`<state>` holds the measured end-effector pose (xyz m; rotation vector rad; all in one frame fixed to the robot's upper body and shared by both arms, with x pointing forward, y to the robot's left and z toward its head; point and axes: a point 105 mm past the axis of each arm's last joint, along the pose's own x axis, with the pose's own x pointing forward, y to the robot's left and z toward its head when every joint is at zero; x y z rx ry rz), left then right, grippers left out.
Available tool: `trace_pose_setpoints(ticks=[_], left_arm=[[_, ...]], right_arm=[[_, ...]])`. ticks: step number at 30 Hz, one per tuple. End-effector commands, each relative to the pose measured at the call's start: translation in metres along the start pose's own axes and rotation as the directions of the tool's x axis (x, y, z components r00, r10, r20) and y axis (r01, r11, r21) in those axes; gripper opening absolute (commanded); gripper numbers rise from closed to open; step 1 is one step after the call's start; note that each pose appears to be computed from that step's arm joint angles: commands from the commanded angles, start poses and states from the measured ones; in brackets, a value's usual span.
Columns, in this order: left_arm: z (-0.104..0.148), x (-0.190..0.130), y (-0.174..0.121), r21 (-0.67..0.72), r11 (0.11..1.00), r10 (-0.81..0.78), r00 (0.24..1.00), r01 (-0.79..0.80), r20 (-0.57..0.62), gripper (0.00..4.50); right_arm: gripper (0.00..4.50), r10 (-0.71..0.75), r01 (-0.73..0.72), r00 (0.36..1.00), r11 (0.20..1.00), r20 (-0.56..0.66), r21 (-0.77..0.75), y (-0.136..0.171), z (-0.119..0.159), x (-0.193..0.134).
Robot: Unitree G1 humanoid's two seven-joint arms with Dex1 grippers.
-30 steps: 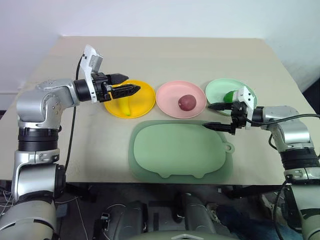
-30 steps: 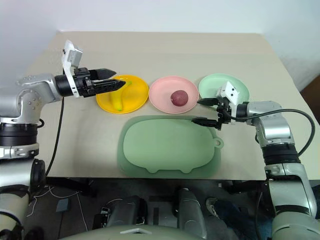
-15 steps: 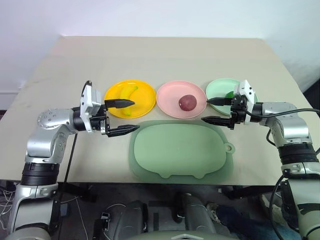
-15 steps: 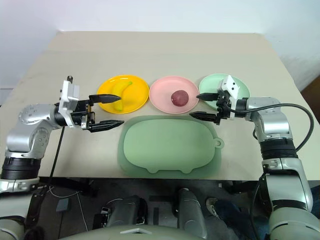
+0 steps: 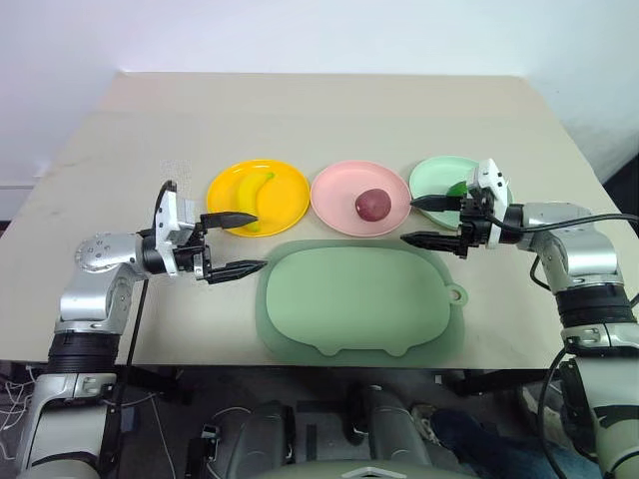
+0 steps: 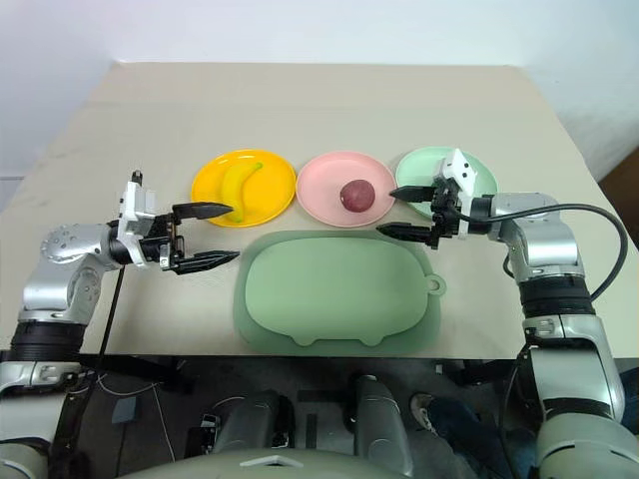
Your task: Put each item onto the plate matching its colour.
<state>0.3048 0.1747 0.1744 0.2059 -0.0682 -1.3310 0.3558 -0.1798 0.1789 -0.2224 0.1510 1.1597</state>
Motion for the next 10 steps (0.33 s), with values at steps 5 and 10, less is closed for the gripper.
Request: trace_pose_setpoints(ticks=[5,10], left_arm=[[0.0296,-0.0104,0.0005,0.035,0.999,-0.013,0.997,0.01,0.076,4.46],[0.0297,-0.0114,-0.0031,0.008,1.0,-0.029,0.997,0.028,0.066,4.46]], right_arm=[[4.5,0.018,-0.017,0.999,0.999,0.045,-0.037,0.0006,0.0138,-0.0036],[4.5,0.023,-0.021,0.999,0.999,0.043,-0.038,0.0021,0.0134,-0.0054]])
